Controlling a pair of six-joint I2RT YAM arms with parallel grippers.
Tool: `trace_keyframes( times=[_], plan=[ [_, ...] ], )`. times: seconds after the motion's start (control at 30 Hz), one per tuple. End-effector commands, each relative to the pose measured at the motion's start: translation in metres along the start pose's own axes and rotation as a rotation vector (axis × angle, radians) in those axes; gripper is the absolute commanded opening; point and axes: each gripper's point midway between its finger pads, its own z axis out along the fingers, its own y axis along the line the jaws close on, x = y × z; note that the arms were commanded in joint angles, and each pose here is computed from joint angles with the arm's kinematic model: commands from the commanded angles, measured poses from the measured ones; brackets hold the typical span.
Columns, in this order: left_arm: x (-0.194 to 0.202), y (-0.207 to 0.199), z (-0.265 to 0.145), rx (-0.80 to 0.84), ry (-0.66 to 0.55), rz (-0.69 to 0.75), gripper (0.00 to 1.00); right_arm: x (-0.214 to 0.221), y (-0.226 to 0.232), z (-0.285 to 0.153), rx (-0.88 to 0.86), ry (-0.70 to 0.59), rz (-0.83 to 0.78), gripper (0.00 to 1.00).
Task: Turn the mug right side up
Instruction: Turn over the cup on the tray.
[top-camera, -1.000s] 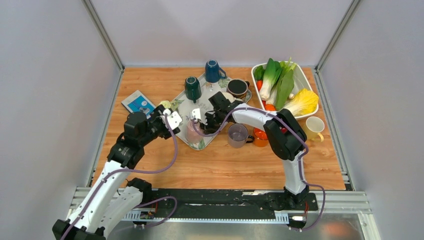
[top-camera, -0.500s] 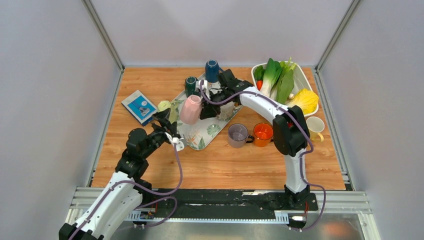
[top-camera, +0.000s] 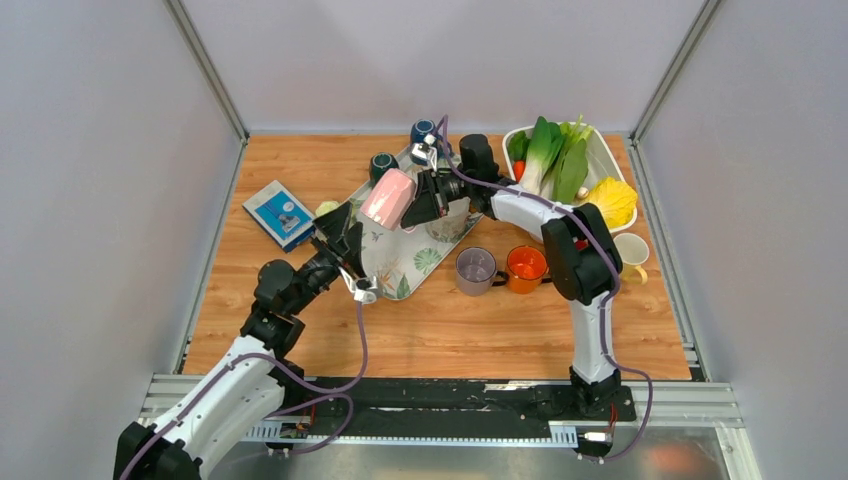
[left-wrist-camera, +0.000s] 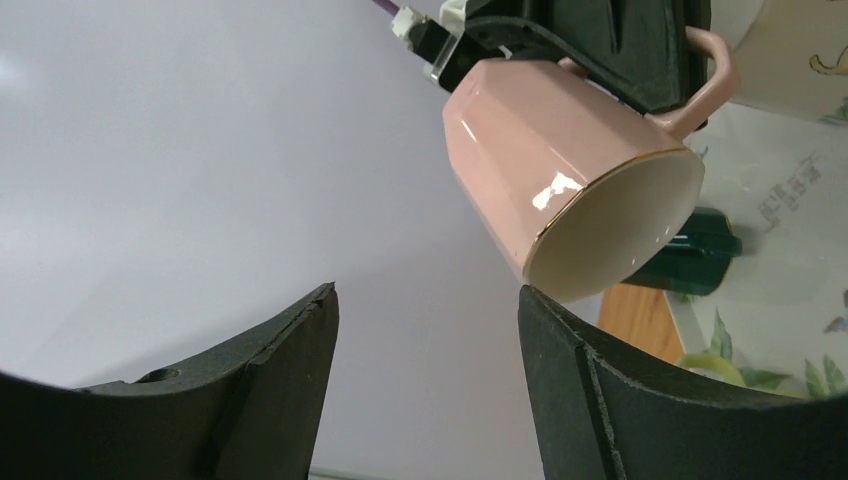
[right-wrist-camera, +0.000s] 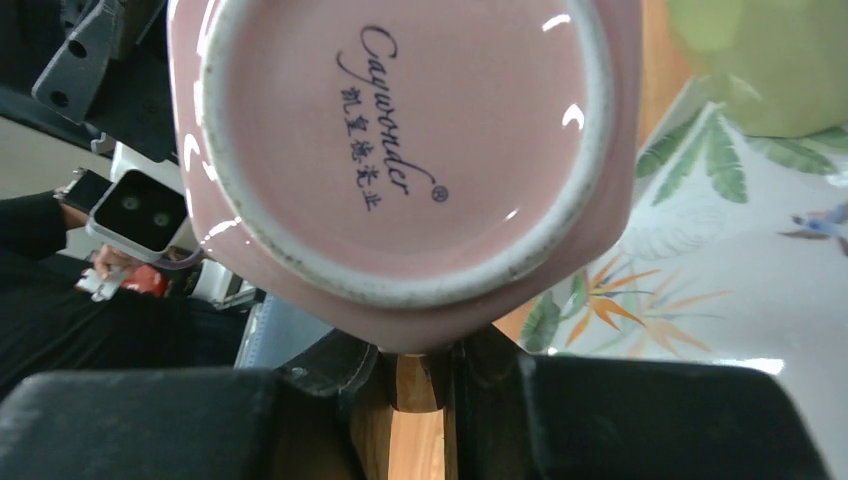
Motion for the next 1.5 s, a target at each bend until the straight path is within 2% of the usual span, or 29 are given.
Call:
trace_keyframes(
  times=[0.0,0.2,0.3,0.47,0.53,0.6,0.63,0.67,0.7,0.77,0.8,0.83,0.9,0.93,0.97,1.1,1.2,1.33,1.47],
  plan=[
    [-0.019,0.018,0.006,-0.057,-0.078,0.062,0.73,-0.017,0.046,0.004,-0.143,0.059,-0.133,0.0],
    [-0.022,0.006,0.014,-0.026,-0.112,0.123,0.72,-0.018,0.047,0.004,-0.151,0.066,-0.139,0.0],
    [-0.023,0.011,0.024,-0.056,-0.123,0.157,0.73,-0.016,0.048,0.005,-0.158,0.074,-0.134,0.06],
    [-0.026,0.018,0.039,-0.093,-0.153,0.195,0.69,-0.013,0.045,0.008,-0.17,0.09,-0.108,0.04],
    [-0.025,0.019,0.043,-0.103,-0.155,0.202,0.62,-0.012,0.043,0.008,-0.168,0.089,-0.101,0.04],
    [-0.026,0.019,0.044,-0.106,-0.161,0.199,0.5,-0.012,0.043,0.008,-0.164,0.085,-0.101,0.04],
    [-0.026,0.019,0.044,-0.105,-0.163,0.195,0.39,-0.013,0.042,0.008,-0.158,0.079,-0.106,0.05],
    [-0.026,0.018,0.044,-0.104,-0.164,0.187,0.32,-0.014,0.04,0.008,-0.148,0.069,-0.114,0.08],
    [-0.027,0.017,0.043,-0.102,-0.164,0.181,0.17,-0.017,0.04,0.007,-0.137,0.056,-0.131,0.12],
    [-0.024,0.014,0.042,-0.093,-0.149,0.161,0.03,-0.021,0.037,0.005,-0.104,0.028,-0.15,0.28],
    [-0.022,0.015,0.041,-0.096,-0.134,0.148,0.01,-0.023,0.036,0.002,-0.087,0.018,-0.153,0.43],
    [-0.021,0.013,0.041,-0.085,-0.126,0.134,0.0,-0.025,0.035,0.0,-0.074,0.007,-0.169,0.64],
    [-0.016,0.015,0.038,-0.085,-0.094,0.104,0.0,-0.03,0.032,-0.007,-0.03,-0.03,-0.199,0.83],
    [-0.012,0.015,0.035,-0.082,-0.066,0.076,0.0,-0.034,0.031,-0.012,0.001,-0.052,-0.217,0.94],
    [-0.01,0.019,0.034,-0.086,-0.051,0.061,0.0,-0.039,0.03,-0.017,0.044,-0.078,-0.251,0.99],
    [0.001,0.021,0.028,0.008,0.043,-0.102,0.0,-0.053,0.02,-0.038,0.219,-0.109,-0.402,1.0],
    [0.01,0.023,0.025,0.107,0.145,-0.331,0.0,-0.063,0.016,-0.053,0.385,-0.078,-0.603,1.0],
    [0.018,0.015,0.019,0.208,0.309,-0.621,0.0,-0.07,0.006,-0.087,0.695,-0.021,-0.901,1.0],
    [0.01,-0.009,0.014,0.308,0.377,-0.827,0.0,-0.063,0.025,-0.096,0.71,0.018,-1.02,1.0]
  ],
)
